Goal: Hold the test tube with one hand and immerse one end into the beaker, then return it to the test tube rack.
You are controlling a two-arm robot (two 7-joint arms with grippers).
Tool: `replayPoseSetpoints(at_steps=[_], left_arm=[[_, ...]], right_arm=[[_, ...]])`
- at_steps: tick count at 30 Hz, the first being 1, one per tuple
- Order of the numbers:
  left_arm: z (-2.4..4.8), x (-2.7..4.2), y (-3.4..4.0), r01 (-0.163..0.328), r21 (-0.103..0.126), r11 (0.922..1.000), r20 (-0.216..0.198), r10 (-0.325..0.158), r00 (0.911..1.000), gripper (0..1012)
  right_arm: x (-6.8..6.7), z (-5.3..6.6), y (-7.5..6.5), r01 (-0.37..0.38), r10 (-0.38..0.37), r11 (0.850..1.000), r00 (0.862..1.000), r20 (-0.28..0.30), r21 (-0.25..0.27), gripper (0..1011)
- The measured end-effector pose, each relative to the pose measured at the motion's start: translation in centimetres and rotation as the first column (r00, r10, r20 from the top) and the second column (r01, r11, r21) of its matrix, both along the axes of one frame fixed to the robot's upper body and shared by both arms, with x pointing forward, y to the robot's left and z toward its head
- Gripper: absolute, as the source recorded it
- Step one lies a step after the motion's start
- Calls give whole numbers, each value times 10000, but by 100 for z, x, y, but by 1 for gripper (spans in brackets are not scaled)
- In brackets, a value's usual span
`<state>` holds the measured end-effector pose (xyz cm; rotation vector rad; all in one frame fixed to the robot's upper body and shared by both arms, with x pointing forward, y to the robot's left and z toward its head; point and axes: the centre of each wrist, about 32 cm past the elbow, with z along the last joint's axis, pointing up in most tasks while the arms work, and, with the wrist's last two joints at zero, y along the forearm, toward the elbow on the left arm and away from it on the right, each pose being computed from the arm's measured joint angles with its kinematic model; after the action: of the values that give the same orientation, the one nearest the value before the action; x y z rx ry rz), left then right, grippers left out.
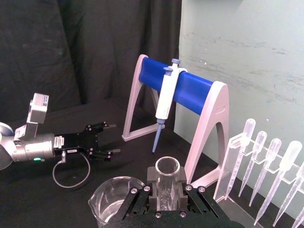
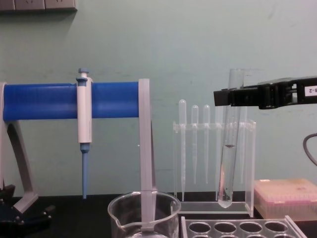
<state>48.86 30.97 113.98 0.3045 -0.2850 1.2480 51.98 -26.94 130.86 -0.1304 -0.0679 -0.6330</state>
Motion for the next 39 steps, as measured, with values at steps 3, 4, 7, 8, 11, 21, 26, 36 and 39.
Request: replayPoseSetpoints(at_steps=[3,4,7,8,11,21,26,36,39], left_arm=[[0,0,0,0,0,10000,0,0,10000,1000],[0,0,0,0,0,10000,0,0,10000,1000],[0,0,0,0,0,10000,0,0,10000,1000],[0,0,0,0,0,10000,0,0,10000,1000],[0,0,0,0,0,10000,-1,0,10000,1000],[0,0,0,0,0,10000,0,0,10000,1000],[0,0,0,0,0,10000,0,0,10000,1000],[0,0,0,0,0,10000,-1,0,10000,1000],[0,0,0,1,0,10000,-1,-1,10000,1000]], right_arm=[[0,0,0,0,0,10000,10000,0,0,226],[0,0,0,0,0,10000,10000,0,0,226],[0,0,0,-1,1,10000,10000,0,0,226],[0,0,0,0,0,10000,10000,0,0,226],[0,0,0,0,0,10000,10000,0,0,226],[8,92,19,-177,178,9998,9997,153,-18,226],[20,203,80,-450,445,9988,9987,247,202,226],[124,392,380,-1371,1358,9902,9897,445,276,226],[166,390,472,-1598,1586,9868,9866,392,274,226]])
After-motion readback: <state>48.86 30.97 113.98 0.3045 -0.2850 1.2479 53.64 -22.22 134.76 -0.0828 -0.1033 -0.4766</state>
